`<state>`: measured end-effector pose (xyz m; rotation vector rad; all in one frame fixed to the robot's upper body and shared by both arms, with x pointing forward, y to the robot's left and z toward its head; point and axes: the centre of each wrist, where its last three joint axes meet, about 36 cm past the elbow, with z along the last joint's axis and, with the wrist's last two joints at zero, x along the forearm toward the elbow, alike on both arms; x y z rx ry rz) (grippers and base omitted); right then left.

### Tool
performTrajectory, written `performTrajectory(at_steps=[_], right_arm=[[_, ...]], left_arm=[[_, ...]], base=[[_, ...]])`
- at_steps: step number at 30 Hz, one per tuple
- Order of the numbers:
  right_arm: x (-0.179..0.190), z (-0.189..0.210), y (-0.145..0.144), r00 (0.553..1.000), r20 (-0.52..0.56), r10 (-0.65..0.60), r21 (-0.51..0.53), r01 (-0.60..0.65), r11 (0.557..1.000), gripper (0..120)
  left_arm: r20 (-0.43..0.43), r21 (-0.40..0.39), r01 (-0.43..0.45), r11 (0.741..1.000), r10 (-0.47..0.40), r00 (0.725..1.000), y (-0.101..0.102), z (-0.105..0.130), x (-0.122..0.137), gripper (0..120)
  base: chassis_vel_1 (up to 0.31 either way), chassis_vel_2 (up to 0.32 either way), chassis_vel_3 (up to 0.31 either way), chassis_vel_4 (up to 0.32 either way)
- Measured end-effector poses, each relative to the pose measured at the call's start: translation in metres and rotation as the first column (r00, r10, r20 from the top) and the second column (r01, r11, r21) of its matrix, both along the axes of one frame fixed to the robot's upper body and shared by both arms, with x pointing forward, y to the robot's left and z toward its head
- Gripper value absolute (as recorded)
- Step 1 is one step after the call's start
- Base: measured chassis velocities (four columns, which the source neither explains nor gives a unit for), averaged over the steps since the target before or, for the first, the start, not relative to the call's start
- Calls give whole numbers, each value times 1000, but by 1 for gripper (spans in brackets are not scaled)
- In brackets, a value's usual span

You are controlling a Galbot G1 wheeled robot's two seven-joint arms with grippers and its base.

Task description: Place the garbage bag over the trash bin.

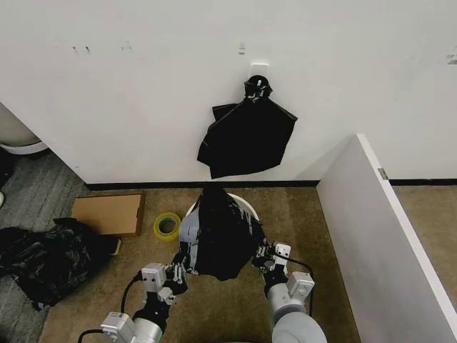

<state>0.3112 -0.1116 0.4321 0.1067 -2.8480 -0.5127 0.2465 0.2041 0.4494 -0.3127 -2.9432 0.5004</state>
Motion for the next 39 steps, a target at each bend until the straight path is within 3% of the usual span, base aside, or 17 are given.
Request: performTrajectory(at_steps=[4, 11, 19, 39], right_arm=[[2, 1, -4, 1000, -10, -8, -23, 8, 1000, 0], [7, 1, -8, 999, -50, -9, -61, 6, 998, 0], [18, -1, -8, 997, -82, -8, -96, 0, 995, 0], [26, -5, -10, 983, -181, 11, -170, -42, 985, 0]], left_arm=[[-23, -22, -5, 1000, 4, 1000, 2, 7, 5, 0], [-88, -18, -7, 1000, 5, 996, 5, 7, -8, 0], [-126, -25, -38, 999, 34, 991, 13, 16, -1, 0], [-255, -5, -101, 995, 96, 962, 31, 12, 2, 0]], base=[[0, 0, 0, 0], [0, 0, 0, 0], [0, 0, 0, 0], [0, 0, 0, 0]])
